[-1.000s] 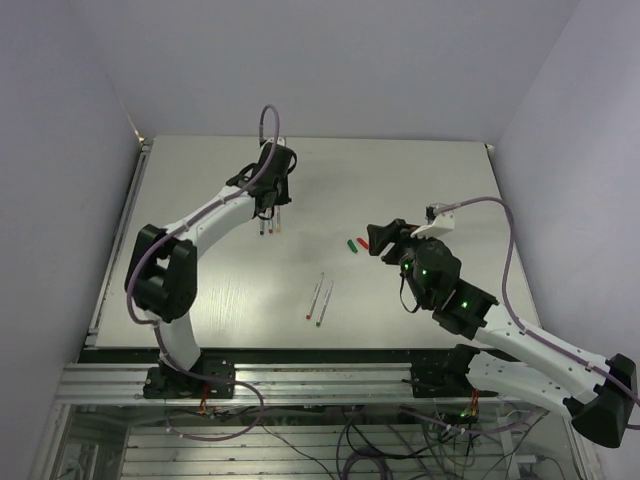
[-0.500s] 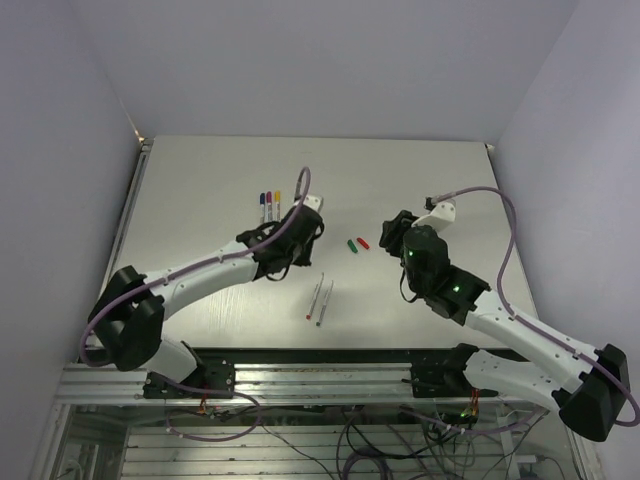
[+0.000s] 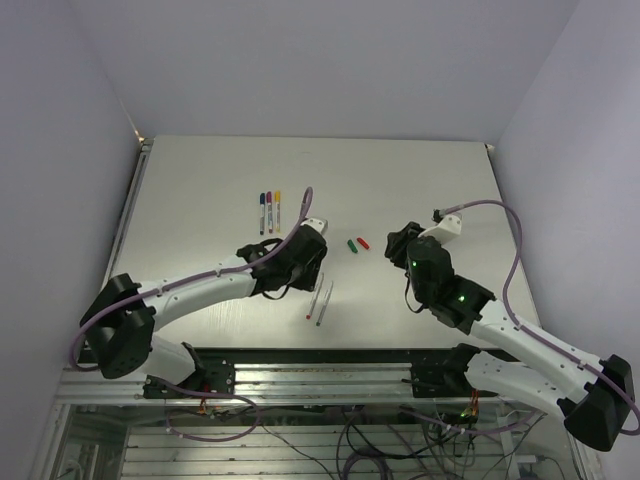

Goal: Insert the pens into the pen caps

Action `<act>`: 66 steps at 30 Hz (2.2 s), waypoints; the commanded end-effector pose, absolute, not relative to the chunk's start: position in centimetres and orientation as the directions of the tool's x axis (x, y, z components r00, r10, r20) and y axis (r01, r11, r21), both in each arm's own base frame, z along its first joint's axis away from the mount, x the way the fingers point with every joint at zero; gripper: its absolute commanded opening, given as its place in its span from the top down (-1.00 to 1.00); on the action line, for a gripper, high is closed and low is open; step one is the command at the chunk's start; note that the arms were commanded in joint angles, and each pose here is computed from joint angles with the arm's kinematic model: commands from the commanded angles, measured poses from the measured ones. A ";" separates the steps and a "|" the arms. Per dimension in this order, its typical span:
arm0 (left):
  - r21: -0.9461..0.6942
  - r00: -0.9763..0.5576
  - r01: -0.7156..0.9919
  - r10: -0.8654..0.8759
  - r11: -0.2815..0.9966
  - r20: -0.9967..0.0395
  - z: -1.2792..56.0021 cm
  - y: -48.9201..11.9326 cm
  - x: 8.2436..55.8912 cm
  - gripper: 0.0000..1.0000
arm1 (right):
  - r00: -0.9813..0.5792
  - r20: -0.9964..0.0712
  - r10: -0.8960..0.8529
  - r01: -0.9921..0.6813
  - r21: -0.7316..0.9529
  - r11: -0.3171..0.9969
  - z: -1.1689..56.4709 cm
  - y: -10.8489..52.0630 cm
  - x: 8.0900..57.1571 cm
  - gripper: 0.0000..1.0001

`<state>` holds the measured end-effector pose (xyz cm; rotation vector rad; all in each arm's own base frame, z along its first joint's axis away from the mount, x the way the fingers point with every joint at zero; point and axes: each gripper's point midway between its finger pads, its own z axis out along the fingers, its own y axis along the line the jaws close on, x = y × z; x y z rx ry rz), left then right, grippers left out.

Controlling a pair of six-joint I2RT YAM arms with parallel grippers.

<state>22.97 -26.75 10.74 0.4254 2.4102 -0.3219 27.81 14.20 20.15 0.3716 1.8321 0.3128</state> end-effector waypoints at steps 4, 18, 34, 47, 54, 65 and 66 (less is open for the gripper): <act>-0.098 -0.752 0.441 0.308 0.892 -0.582 9.1 -27.8 21.1 -0.07 | -0.274 -0.854 0.443 0.113 0.429 0.896 19.6 13.9 27.4 0.24; -0.096 -0.774 0.453 0.337 0.886 -0.537 5.7 -28.7 20.3 -0.21 | -0.295 -0.843 0.450 0.103 0.440 0.892 18.7 14.4 27.3 0.27; -0.018 -0.794 0.457 0.399 0.889 -0.458 1.6 -28.2 20.4 -0.18 | -0.298 -0.845 0.443 0.091 0.437 0.895 18.6 14.6 27.3 0.29; 0.019 -0.800 0.512 0.485 0.859 -0.352 -0.4 -28.5 19.9 -0.12 | -0.294 -0.850 0.437 0.098 0.428 0.899 18.2 14.4 27.4 0.30; 0.047 -0.815 0.524 0.517 0.850 -0.263 -2.1 -26.9 18.5 -0.02 | -0.286 -0.849 0.444 0.105 0.432 0.896 18.2 14.0 27.1 0.30; 0.071 -0.855 0.496 0.501 0.865 -0.133 -6.1 -23.7 15.6 0.56 | -0.262 -0.844 0.468 0.126 0.451 0.883 18.5 13.3 26.9 0.30; 0.069 -0.861 0.490 0.495 0.869 -0.118 -6.7 -23.4 15.1 0.65 | -0.263 -0.844 0.468 0.126 0.451 0.884 18.4 13.2 26.9 0.30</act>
